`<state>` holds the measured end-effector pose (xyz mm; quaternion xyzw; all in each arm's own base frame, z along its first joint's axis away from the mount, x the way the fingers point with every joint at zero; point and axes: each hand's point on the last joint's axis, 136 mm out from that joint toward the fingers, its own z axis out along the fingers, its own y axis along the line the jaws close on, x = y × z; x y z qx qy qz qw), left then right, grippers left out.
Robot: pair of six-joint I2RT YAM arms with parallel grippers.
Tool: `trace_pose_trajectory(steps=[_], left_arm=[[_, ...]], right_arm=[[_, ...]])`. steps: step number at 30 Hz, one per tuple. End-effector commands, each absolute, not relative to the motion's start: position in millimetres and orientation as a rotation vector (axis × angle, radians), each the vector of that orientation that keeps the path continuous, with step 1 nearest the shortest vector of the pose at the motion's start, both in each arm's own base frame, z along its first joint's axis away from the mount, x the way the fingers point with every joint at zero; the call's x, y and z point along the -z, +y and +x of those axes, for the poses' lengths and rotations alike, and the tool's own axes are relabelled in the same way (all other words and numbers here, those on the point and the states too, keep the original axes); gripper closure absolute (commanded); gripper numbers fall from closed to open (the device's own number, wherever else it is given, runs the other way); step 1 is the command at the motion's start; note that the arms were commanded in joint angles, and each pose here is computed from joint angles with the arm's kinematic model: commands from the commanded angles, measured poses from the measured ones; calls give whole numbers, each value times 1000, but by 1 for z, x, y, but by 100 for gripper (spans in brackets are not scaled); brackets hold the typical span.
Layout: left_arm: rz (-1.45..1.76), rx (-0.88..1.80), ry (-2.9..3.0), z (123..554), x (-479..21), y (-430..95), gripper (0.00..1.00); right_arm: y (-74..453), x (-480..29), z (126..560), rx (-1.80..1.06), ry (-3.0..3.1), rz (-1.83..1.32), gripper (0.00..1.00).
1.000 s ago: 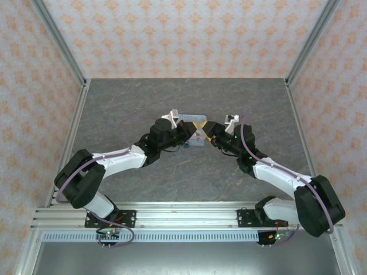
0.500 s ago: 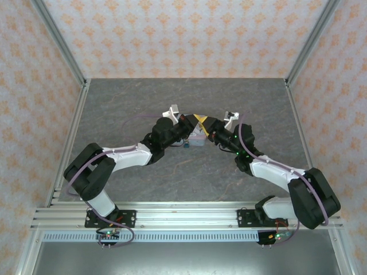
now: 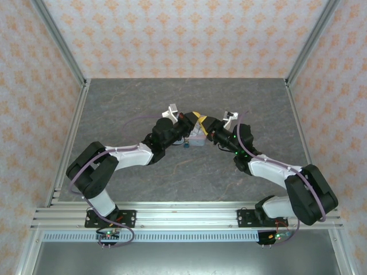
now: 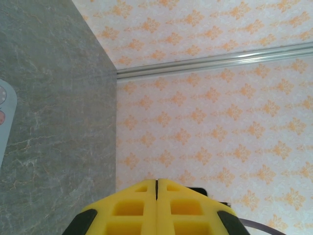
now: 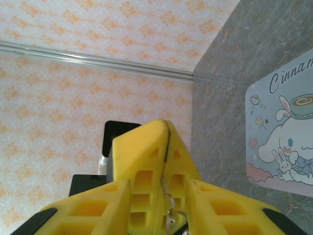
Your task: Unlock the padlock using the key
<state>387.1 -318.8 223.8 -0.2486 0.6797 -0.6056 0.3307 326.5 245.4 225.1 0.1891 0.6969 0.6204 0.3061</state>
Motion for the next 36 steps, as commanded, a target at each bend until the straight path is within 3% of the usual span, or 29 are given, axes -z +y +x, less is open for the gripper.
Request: trace_pose_trajectory(steps=[1,10,30,36], left_arm=[[-655,1632,1670,392,-248,-319,100],[-653,1640,1685,389,-242,-325,100],[-662,1631,1714,381,-229,-324,100],[-663,1627,1719,381,-227,-325,100]], right_arm=[[251,-240,328,-1682,1796,458,66],[253,-239,329,-1684,1793,464,73],[244,-246,334,-1639,1784,462,70],[244,-246,334,-1641,1787,457,85]])
